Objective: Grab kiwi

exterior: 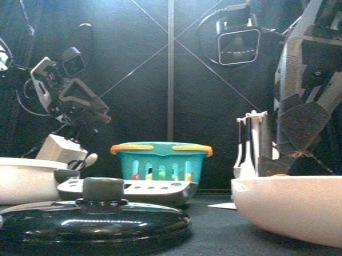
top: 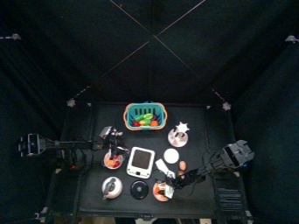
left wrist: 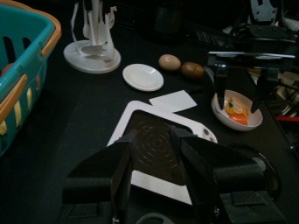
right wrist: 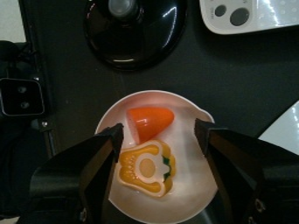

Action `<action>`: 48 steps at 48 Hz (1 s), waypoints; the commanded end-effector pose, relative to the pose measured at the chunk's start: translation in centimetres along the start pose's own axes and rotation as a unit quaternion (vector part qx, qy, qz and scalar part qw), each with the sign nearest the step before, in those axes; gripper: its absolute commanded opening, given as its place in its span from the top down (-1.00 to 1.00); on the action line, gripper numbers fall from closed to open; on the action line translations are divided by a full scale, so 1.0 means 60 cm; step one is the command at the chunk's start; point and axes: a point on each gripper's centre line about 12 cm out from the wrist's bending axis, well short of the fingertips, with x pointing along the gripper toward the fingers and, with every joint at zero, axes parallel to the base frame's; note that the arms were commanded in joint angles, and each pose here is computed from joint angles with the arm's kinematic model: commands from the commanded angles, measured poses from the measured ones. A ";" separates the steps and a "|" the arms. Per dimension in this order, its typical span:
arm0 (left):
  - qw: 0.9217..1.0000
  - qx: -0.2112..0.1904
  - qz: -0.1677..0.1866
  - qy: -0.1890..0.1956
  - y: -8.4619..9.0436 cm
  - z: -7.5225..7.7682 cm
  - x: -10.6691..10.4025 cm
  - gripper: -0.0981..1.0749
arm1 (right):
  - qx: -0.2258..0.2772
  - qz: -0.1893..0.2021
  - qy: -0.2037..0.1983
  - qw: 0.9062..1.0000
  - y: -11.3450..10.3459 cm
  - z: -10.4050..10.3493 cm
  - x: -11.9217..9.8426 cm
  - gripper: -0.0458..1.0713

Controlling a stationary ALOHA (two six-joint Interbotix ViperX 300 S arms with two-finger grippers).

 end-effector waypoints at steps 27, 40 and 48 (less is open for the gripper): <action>1.000 0.005 -0.019 -0.005 -0.016 0.006 0.004 -0.47 | 0.233 -0.130 0.071 0.961 -0.034 -0.036 -0.197 -0.80; 1.000 0.007 -0.020 -0.003 -0.017 0.004 0.003 -0.47 | 0.264 -0.184 0.111 0.940 -0.051 -0.050 -0.173 -0.80; 1.000 0.007 -0.019 0.000 -0.016 0.000 0.002 -0.47 | 0.284 -0.205 0.118 0.929 -0.069 -0.047 -0.150 -0.80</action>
